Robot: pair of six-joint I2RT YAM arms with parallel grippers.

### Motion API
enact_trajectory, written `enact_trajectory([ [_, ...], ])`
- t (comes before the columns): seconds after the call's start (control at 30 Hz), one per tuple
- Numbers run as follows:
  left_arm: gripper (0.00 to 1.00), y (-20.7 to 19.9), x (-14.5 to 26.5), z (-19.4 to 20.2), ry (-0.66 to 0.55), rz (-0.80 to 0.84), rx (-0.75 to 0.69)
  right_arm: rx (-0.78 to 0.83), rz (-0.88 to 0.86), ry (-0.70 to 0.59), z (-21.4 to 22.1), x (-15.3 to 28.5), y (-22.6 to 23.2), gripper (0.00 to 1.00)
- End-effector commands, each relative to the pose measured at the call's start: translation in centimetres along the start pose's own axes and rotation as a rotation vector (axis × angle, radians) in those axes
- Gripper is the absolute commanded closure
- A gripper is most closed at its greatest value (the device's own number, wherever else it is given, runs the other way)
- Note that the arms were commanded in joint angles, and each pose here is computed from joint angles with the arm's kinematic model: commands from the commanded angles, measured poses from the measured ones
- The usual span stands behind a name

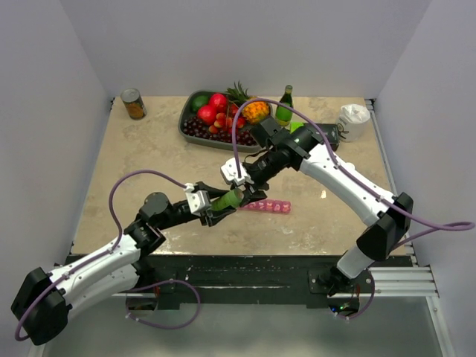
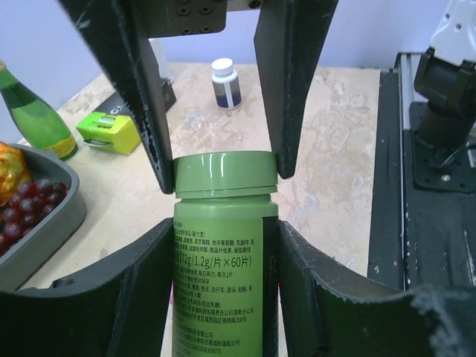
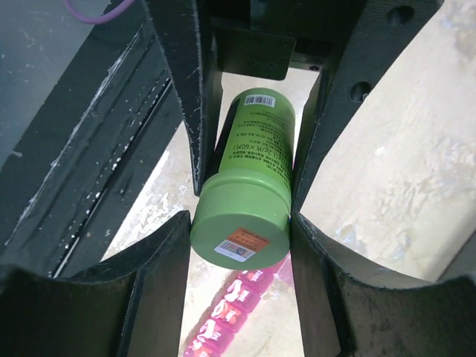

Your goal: Sort the pills into containers

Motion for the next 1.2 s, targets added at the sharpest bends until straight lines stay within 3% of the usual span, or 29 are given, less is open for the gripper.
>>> enact_trajectory([
  [0.0, 1.00, -0.8, 0.0, -1.9, -0.133, 0.040, 0.000, 0.129, 0.064, -0.053, -2.0, 0.5, -0.2, 0.95],
  [0.5, 1.00, -3.1, 1.3, -3.3, -0.314, 0.206, 0.110, 0.240, 0.051, -0.039, -4.1, 1.9, 0.5, 0.95],
  [0.87, 1.00, -3.9, 1.1, -3.0, -0.303, 0.336, 0.200, 0.324, 0.062, 0.098, -3.4, 0.4, 0.2, 0.93],
  [0.97, 1.00, -3.5, 0.9, -2.9, -0.285, 0.324, 0.196, 0.238, 0.085, 0.088, -3.7, 0.4, 0.0, 0.76],
  [1.0, 1.00, -3.2, 0.8, -2.5, -0.267, 0.308, 0.191, 0.204, 0.091, 0.077, -4.0, 0.6, 0.0, 0.54],
  [1.1, 1.00, -1.8, 0.5, -1.9, -0.220, 0.208, 0.156, 0.087, 0.120, 0.022, -5.4, 1.8, 0.0, 0.14],
  [1.13, 1.00, -1.3, 0.5, -1.9, -0.213, 0.171, 0.143, 0.085, 0.161, -0.039, -6.7, 2.6, -0.4, 0.09],
  [1.17, 1.00, -0.4, 0.5, -1.8, -0.206, 0.110, 0.133, -0.022, 0.194, -0.070, -7.1, 3.0, -0.4, 0.03],
])
Point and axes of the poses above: each gripper's point midway between its finger pads, its own x axis back along the fingers, its own y axis along the line the jaws close on, z = x × y, the point moved 3 cm from there along x, back along the fingers
